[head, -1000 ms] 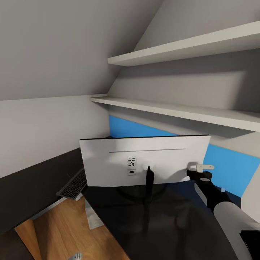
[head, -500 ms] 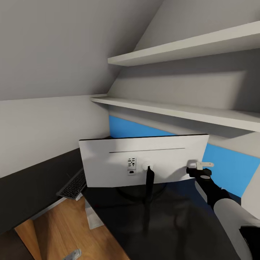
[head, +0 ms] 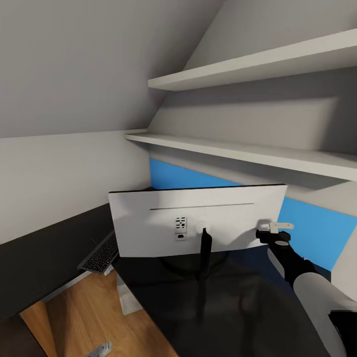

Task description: In the bedroom, organize the workspace by keeping the computer under the desk, ensuring the monitor is on the desk, placing the keyboard on the desk next to the monitor, placing the mouse on the desk next to the keyboard, moving the folder from the swivel chair onto the desk next to the mouse, stacking the notebook on top of the folder with the pen on top of the notebook, and positioning the swivel chair next to the desk.

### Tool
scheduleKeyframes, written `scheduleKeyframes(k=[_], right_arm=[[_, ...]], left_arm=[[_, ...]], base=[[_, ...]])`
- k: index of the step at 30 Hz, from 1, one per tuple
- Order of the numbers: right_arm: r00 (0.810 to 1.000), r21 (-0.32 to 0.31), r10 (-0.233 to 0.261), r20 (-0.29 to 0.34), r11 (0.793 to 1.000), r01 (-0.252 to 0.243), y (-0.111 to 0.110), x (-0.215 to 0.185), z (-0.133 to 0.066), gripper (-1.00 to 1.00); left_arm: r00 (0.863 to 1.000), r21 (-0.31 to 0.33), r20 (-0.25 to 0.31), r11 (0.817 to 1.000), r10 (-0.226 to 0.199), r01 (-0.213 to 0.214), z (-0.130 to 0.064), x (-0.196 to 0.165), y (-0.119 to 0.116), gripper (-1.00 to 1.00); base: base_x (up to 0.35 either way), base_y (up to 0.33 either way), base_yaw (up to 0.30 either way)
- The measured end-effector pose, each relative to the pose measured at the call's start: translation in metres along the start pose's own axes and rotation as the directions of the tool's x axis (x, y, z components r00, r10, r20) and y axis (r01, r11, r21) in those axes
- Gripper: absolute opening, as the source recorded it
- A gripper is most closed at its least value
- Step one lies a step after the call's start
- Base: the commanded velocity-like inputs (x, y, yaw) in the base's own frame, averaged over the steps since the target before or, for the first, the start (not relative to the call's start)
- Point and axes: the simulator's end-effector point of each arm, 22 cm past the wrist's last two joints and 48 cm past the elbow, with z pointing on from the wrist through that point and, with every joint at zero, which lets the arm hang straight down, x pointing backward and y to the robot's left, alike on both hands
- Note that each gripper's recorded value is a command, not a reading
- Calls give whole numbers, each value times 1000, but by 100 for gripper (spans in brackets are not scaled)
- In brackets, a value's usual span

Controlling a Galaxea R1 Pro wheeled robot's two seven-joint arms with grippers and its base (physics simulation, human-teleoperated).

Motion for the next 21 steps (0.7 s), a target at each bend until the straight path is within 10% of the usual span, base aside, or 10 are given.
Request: scheduleKeyframes(k=[21], right_arm=[[999,-9,28,-35,1000,-29,30,9,-7,100]], left_arm=[[1000,-15,-4,1000,9,-9,1,3,8,100]], base=[[-58,5,0]])
